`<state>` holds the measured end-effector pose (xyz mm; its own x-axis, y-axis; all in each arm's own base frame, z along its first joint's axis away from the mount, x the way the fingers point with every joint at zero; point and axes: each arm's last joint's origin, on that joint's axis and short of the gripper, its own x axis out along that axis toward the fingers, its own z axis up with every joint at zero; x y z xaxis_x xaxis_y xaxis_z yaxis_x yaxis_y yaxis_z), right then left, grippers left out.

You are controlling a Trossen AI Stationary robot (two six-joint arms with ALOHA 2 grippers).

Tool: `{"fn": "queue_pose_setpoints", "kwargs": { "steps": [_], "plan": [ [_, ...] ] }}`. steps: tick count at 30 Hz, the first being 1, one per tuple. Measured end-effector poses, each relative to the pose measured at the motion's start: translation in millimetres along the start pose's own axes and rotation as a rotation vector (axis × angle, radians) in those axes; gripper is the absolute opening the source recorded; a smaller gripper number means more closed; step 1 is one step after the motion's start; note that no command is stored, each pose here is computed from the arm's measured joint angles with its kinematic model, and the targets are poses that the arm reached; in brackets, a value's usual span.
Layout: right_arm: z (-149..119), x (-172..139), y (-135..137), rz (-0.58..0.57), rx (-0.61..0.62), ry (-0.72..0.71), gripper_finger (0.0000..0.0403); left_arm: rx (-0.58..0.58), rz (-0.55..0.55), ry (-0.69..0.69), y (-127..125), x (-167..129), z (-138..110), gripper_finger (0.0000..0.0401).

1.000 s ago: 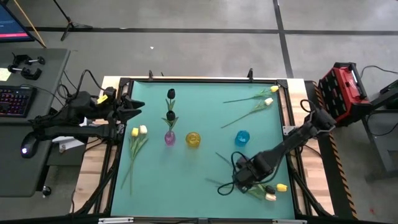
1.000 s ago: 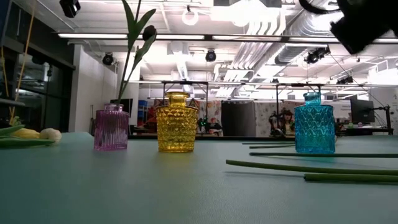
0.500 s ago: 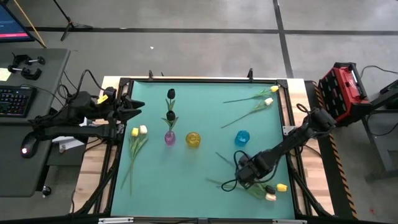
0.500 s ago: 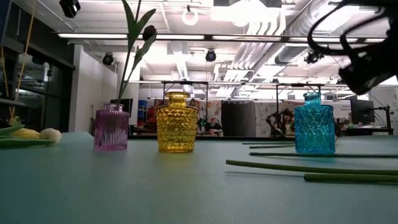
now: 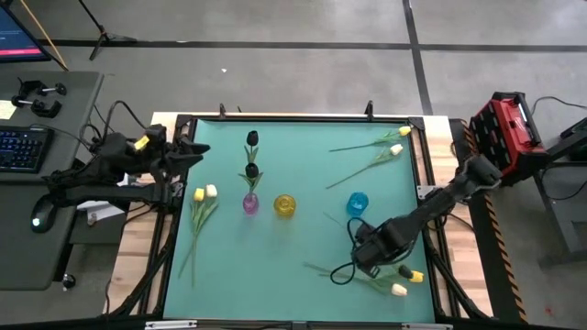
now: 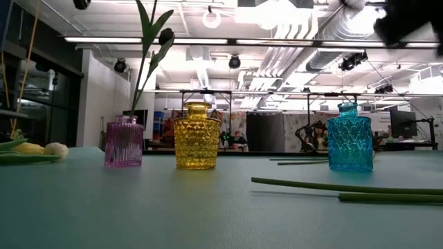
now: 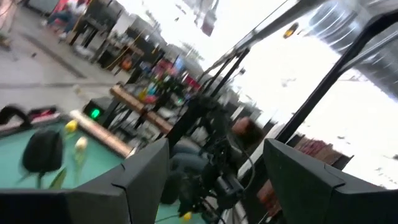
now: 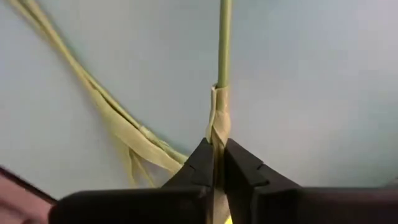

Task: Sort flowers into vase by color
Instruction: Put the black tulip into the pink vase

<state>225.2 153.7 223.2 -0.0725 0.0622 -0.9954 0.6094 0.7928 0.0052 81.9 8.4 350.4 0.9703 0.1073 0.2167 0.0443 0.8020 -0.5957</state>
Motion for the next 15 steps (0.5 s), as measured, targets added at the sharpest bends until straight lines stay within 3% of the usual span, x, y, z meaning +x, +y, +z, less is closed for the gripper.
{"fn": "queue_pose_setpoints", "kwargs": {
  "steps": [3,10,15],
  "plan": [
    [-2,-53,-6,0.048,-0.006,-0.192,0.0006,0.000,-0.033,-0.042,-3,2,4,0.0251],
    [8,-159,-25,0.299,0.130,-0.871,0.0002,0.052,-0.030,-0.029,-1,23,0,0.0251],
    [44,-200,-17,0.414,0.000,-1.163,0.0001,0.045,-0.066,0.132,-2,58,-12,0.0251]
  ]
}}
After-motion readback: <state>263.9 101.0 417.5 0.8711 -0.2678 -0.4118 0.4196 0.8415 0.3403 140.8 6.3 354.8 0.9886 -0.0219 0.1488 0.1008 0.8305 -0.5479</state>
